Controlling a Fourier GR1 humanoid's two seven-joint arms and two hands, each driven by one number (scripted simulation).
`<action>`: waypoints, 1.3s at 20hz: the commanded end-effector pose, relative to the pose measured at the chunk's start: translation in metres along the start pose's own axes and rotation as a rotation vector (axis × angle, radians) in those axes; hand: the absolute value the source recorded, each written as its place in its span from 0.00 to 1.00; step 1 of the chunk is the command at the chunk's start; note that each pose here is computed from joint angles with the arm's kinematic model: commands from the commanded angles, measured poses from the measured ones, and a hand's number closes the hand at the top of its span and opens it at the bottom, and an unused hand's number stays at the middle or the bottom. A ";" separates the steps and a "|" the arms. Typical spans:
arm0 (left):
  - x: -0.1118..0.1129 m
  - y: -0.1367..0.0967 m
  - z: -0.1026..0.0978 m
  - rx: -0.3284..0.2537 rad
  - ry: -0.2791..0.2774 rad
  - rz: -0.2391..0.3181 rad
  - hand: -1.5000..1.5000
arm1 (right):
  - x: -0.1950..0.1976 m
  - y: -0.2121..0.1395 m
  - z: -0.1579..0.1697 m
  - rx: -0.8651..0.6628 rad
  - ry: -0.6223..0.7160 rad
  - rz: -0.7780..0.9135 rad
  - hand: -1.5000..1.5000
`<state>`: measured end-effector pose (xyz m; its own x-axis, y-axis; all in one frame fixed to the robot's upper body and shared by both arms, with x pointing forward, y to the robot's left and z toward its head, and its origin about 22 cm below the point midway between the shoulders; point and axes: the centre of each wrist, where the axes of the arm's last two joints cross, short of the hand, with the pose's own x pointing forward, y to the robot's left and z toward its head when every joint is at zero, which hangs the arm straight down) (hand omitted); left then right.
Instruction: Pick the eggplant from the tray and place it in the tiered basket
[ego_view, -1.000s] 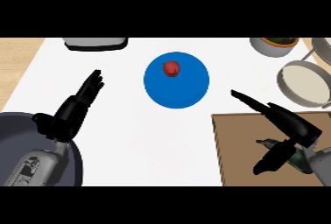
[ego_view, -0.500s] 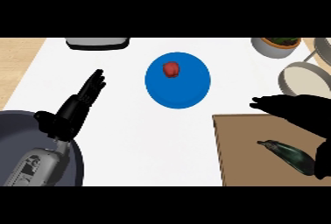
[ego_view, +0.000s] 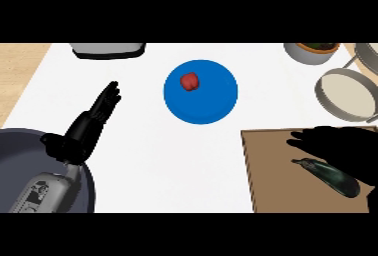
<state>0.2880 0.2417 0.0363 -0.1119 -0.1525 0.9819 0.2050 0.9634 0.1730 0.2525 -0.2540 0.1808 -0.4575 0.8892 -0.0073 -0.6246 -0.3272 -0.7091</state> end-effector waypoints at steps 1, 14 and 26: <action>-0.050 -0.017 0.028 0.030 0.126 0.061 0.50 | 0.006 0.008 -0.003 -0.058 0.024 -0.036 0.00; -0.042 -0.017 0.011 0.021 0.106 0.054 0.50 | -0.012 0.059 -0.039 0.001 0.209 -0.003 0.00; -0.034 -0.007 0.017 0.011 0.119 0.074 0.50 | -0.032 0.096 -0.059 0.009 0.266 -0.026 0.00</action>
<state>0.2911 0.2368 0.0357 -0.1240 -0.1416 0.9821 0.2200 0.9612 0.1664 0.2487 -0.2826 0.0858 -0.2722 0.9464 -0.1742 -0.6306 -0.3121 -0.7106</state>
